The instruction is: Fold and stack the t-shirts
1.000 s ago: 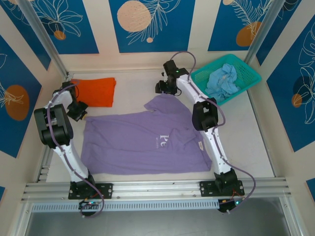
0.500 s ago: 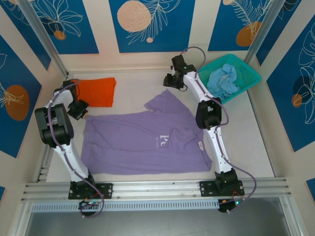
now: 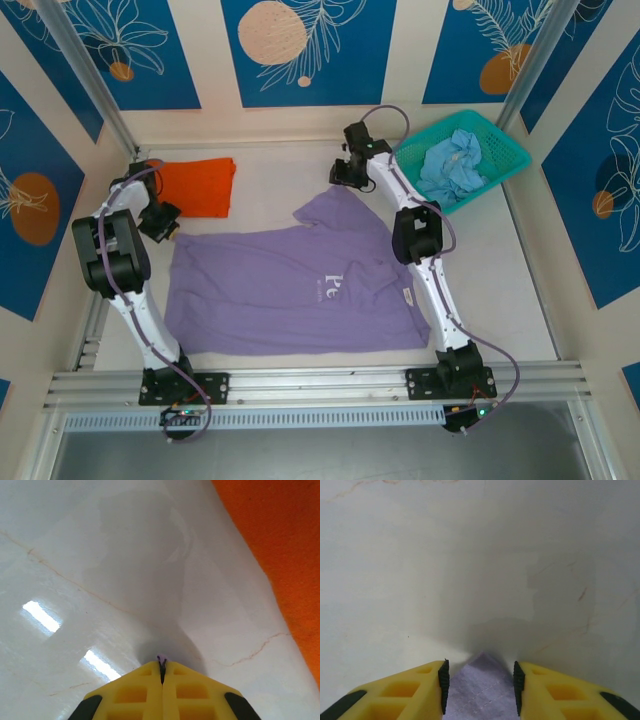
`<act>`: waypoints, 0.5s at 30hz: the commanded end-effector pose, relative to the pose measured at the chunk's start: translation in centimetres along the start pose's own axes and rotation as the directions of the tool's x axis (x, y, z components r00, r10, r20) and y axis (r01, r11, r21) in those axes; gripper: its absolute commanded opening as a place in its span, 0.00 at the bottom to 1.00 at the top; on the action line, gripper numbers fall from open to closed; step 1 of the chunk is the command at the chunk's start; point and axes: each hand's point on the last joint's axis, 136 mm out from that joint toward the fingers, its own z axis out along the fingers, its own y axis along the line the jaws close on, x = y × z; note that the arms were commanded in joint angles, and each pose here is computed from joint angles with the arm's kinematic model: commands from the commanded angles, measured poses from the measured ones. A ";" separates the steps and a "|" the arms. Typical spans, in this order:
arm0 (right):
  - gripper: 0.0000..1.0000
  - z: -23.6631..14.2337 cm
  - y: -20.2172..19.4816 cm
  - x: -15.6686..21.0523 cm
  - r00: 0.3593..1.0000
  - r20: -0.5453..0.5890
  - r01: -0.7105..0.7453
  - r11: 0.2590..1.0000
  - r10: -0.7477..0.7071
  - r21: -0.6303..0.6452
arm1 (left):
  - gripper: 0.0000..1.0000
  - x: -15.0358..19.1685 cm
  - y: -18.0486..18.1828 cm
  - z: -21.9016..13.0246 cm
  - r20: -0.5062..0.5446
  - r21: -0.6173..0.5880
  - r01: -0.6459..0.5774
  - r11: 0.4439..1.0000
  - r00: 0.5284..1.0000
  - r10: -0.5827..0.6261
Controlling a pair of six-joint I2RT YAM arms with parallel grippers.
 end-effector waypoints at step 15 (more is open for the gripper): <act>0.00 -1.4 0.3 -0.9 0.999 0.023 0.040 0.999 -0.040 0.001 | 0.00 -0.1 -1.3 0.2 -0.019 0.007 -0.023 1.000 1.000 0.023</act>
